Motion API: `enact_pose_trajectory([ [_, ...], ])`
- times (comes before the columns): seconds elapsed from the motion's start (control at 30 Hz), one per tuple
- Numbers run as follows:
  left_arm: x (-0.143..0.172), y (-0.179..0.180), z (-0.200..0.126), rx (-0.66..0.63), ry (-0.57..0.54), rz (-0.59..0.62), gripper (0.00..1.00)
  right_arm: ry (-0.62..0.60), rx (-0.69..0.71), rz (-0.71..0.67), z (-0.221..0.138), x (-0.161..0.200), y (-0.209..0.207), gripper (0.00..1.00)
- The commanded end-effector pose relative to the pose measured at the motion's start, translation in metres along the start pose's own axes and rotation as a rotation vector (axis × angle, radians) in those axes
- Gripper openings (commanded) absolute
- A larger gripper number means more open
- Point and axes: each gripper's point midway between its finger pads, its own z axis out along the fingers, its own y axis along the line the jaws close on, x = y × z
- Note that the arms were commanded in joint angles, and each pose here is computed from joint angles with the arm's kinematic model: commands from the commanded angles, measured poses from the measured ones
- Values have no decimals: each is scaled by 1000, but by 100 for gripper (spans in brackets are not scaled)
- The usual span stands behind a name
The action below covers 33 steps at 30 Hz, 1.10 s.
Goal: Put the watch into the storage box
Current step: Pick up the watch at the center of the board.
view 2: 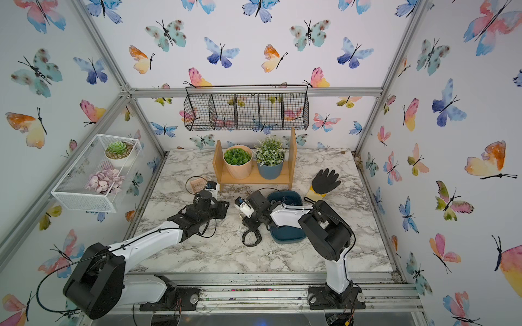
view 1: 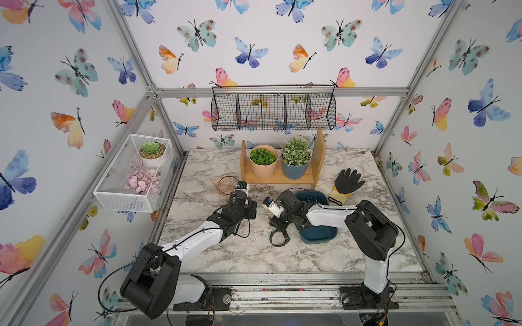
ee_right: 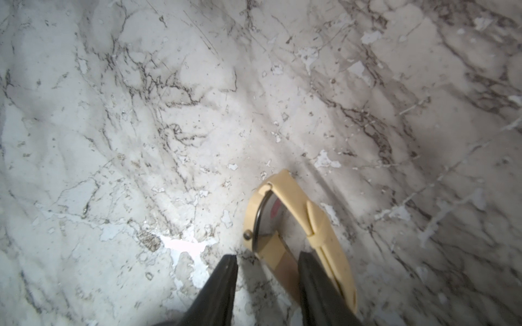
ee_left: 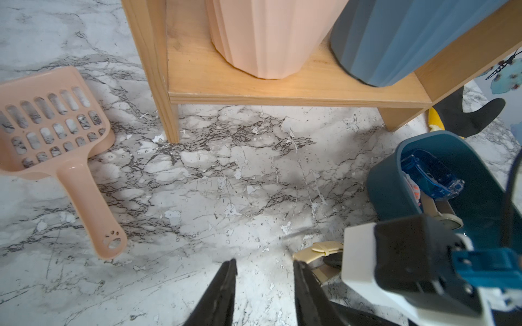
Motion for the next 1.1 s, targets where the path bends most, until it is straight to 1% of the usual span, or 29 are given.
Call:
enact_pose_trajectory([
  [0.0, -4, 6, -5, -27, -15, 5, 38, 21, 15, 0, 8, 3, -2, 42],
  [0.2, -3, 6, -5, -26, -14, 3, 38, 11, 31, 12, 12, 0, -6, 40],
  [0.23, -2, 7, -5, -27, -11, 3, 39, 7, 37, 15, 12, -2, -7, 39],
  [0.3, -3, 6, -5, -27, -14, 4, 39, -6, 41, 16, 12, -6, -8, 33],
  [0.37, -3, 7, -6, -29, -15, 5, 38, -12, 44, 16, 12, -9, -8, 31],
  [0.53, -2, 9, -7, -36, -15, 4, 39, -7, 44, 14, 15, -9, -9, 21],
  [0.77, 0, 10, -8, -39, -15, 3, 38, -12, 19, 19, 12, -9, -4, 2],
  [0.97, -6, 8, -12, -32, -29, 3, 38, -110, -35, 8, -10, -31, 9, 2],
  [1.07, -8, 5, -15, -15, -38, 3, 39, -141, -54, 4, -19, -41, 13, 2],
])
